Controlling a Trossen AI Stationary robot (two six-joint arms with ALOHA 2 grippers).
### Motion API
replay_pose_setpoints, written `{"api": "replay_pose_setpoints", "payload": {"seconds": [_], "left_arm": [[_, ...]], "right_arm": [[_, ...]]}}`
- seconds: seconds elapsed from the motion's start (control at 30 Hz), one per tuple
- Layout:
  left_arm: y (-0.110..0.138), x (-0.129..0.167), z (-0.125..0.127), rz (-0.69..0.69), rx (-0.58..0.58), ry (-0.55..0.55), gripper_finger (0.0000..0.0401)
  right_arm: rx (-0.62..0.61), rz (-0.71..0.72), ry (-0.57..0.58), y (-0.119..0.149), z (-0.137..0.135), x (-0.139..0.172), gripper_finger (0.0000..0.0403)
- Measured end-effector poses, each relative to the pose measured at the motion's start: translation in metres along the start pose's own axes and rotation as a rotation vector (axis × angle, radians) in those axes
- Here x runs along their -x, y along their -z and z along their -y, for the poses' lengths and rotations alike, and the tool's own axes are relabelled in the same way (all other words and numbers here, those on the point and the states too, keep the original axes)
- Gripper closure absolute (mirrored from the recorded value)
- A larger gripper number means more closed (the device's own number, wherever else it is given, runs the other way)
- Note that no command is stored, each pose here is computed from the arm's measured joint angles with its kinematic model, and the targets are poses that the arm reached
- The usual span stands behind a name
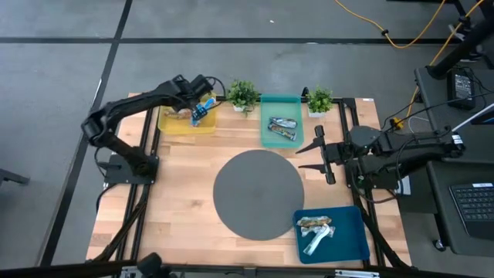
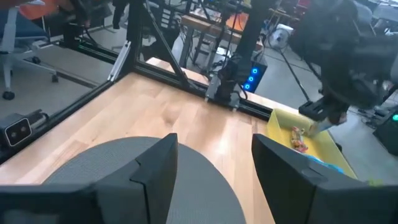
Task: Pick and place Granola Bars by type
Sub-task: Put the red granola bar into the yellow bin
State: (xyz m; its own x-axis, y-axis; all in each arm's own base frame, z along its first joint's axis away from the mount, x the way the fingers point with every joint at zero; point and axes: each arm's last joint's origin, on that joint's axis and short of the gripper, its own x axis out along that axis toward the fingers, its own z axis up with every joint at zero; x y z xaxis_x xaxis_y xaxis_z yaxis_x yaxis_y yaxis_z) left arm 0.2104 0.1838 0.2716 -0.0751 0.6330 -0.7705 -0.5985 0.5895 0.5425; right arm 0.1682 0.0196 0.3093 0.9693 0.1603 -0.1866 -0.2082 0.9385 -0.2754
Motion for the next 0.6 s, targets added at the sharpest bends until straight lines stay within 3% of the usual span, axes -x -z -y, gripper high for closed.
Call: {"api": "replay_pose_setpoints", "payload": {"seconds": [0.27,0.6], "left_arm": [[-0.01,-0.028,0.017,-0.054,-0.054,-0.004,0.0382],[-0.022,-0.015,0.013,-0.014,-0.051,0.034,0.0365]], "right_arm": [[0.0,-0.025,-0.008,0.002,-0.001,0.0,0.0194],[0.024,-0.091,-0.03,0.011,-0.002,-0.017,0.0194]]}}
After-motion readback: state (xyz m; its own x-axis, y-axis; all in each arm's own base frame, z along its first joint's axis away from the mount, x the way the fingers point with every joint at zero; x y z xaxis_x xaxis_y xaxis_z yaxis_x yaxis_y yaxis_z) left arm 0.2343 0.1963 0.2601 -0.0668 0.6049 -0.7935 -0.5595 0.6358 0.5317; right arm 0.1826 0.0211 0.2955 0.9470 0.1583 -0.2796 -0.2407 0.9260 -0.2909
